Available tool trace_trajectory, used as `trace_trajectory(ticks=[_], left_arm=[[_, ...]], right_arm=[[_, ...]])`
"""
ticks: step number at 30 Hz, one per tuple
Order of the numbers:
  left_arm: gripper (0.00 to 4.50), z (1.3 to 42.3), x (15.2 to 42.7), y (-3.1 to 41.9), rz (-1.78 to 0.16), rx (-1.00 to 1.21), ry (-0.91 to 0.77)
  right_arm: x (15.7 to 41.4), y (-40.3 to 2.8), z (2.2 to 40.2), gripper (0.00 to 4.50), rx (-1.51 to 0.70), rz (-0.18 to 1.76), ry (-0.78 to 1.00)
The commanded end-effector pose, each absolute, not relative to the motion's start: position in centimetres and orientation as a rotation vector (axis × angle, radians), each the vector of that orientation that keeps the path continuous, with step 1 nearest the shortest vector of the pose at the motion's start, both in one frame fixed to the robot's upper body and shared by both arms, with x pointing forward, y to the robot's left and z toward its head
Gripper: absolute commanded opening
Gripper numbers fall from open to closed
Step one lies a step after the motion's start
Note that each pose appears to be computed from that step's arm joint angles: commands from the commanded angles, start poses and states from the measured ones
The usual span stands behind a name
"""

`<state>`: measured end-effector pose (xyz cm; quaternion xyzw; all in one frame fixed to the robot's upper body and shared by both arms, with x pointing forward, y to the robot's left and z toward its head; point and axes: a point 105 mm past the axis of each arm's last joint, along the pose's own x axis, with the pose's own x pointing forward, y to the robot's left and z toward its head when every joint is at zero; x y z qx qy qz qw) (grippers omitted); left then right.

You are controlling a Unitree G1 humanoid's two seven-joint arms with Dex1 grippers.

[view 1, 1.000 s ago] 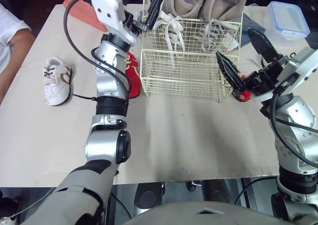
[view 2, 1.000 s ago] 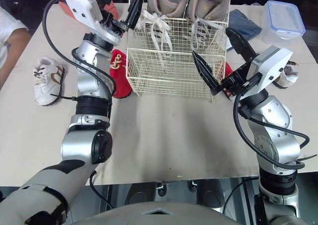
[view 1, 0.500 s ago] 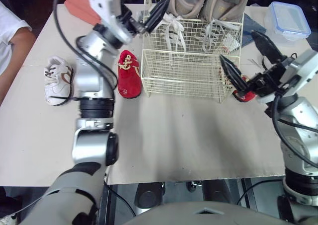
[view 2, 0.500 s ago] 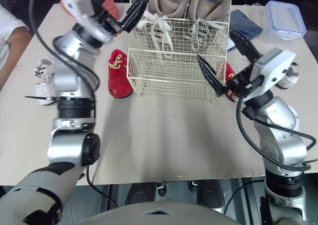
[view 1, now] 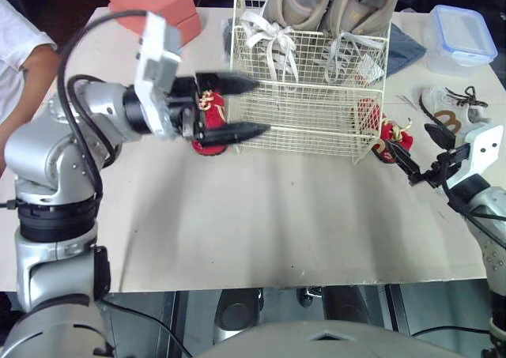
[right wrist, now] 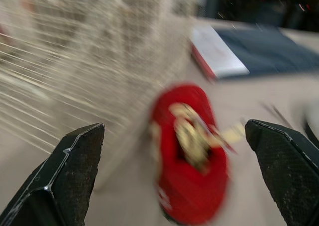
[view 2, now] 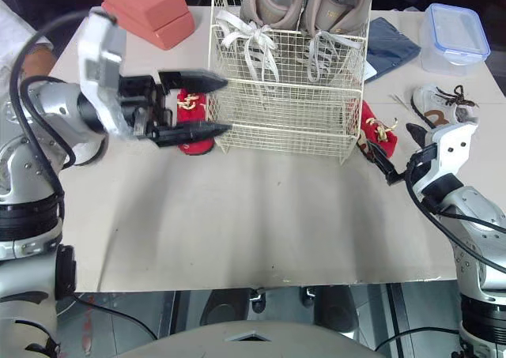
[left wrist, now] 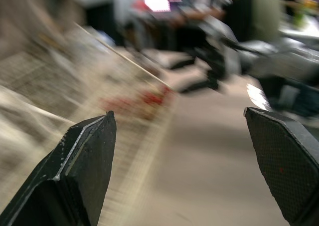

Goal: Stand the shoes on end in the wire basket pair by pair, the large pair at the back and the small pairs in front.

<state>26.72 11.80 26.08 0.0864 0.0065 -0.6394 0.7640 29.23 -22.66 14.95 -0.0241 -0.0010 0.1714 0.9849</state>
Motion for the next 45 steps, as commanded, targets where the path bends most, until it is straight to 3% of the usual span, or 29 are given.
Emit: trace_trajectory(ticks=[1, 8, 18, 24, 29, 36, 45], left_arm=[[4.46, 26.2, 25.8, 11.4, -1.406, 0.219, 0.038], [4.46, 26.4, 25.5, 10.4, -1.426, 0.237, 0.036], [4.5, 26.3, 24.8, 10.2, -1.464, 0.257, 0.071], [4.5, 26.5, 24.9, 9.7, -1.486, 0.262, 0.07], [4.5, 26.6, 25.2, 9.7, -1.487, 0.264, 0.07], [4.5, 28.0, 26.9, 11.4, -1.397, 0.3, 0.027], [4.5, 30.5, 28.9, 14.6, -1.283, 0.336, -0.097]], right_arm=[[29.5, -23.8, 14.9, 4.5, -0.03, 0.317, 0.029], [30.9, -24.3, 13.1, 4.5, 0.042, 0.316, 0.1], [31.2, -23.1, 13.3, 0.1, 0.055, 0.381, 0.071], [30.5, -24.6, 15.3, 0.04, 0.028, 0.336, -0.034], [29.6, -26.5, 19.5, 0.04, -0.029, 0.307, -0.204], [26.5, -22.7, 27.7, 0.04, -0.102, 0.559, -0.566], [24.1, -13.9, 27.0, 0.04, -0.483, 1.064, -0.516]])
